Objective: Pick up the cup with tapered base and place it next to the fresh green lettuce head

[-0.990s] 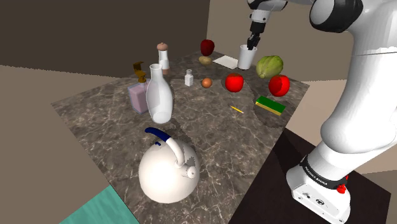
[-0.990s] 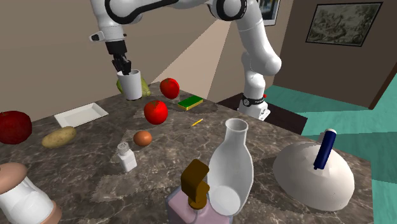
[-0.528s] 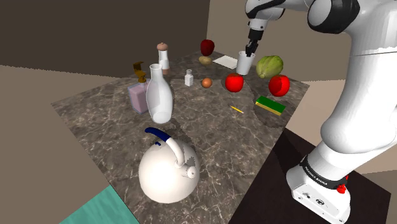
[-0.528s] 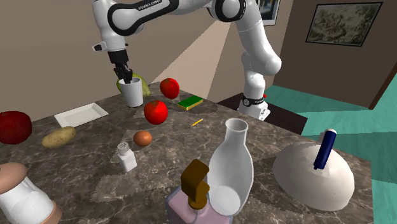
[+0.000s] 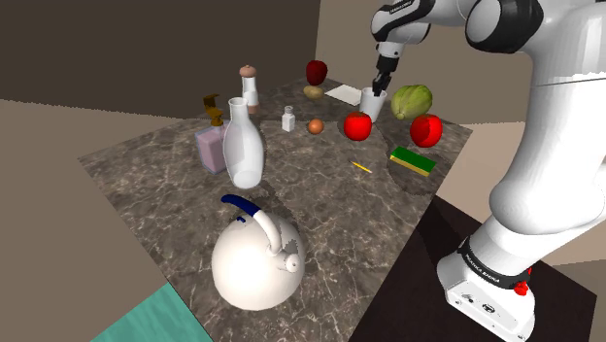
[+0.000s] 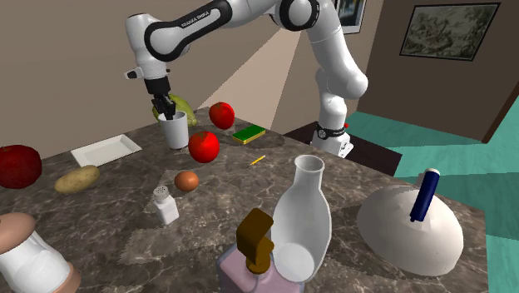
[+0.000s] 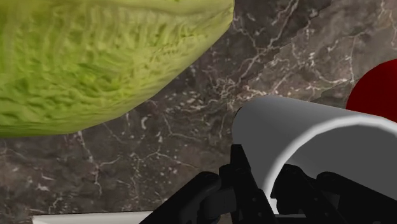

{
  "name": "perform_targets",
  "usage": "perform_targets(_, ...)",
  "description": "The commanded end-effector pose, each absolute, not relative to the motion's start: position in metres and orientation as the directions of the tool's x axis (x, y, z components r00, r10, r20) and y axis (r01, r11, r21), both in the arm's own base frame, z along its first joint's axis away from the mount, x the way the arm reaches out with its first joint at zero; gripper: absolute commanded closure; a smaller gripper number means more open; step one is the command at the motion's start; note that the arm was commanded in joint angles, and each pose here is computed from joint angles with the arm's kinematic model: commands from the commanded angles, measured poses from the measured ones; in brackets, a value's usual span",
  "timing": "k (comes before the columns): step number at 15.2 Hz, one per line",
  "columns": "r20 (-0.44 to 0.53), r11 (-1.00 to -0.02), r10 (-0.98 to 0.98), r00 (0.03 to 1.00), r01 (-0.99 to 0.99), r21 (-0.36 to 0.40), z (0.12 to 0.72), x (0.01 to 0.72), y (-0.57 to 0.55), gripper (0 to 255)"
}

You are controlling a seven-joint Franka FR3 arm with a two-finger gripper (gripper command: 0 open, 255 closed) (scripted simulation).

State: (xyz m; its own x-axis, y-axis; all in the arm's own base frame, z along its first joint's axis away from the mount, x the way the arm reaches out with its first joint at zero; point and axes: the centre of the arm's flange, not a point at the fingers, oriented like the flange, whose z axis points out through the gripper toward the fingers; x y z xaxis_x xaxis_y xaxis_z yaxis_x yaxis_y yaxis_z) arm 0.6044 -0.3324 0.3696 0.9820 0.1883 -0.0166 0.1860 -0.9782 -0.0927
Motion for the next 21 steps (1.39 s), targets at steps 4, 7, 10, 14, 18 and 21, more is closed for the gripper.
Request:
perform_targets(4,-0.016,-0.978,0.188,0.982,0.186,-0.092,0.367,0.605,-0.332,255)
perform_targets(7,-0.016,-0.978,0.188,0.982,0.186,-0.092,0.367,0.605,-0.332,255)
perform_targets(10,-0.016,-0.978,0.188,0.982,0.186,-0.092,0.367,0.605,-0.332,0)
perform_targets(14,-0.016,-0.978,0.188,0.982,0.186,-0.092,0.380,0.605,-0.333,0)
perform_targets(18,-0.016,-0.978,0.188,0.982,0.186,-0.092,0.417,0.606,-0.336,0)
perform_targets(21,-0.016,-0.978,0.188,0.982,0.186,-0.092,0.417,0.606,-0.336,0)
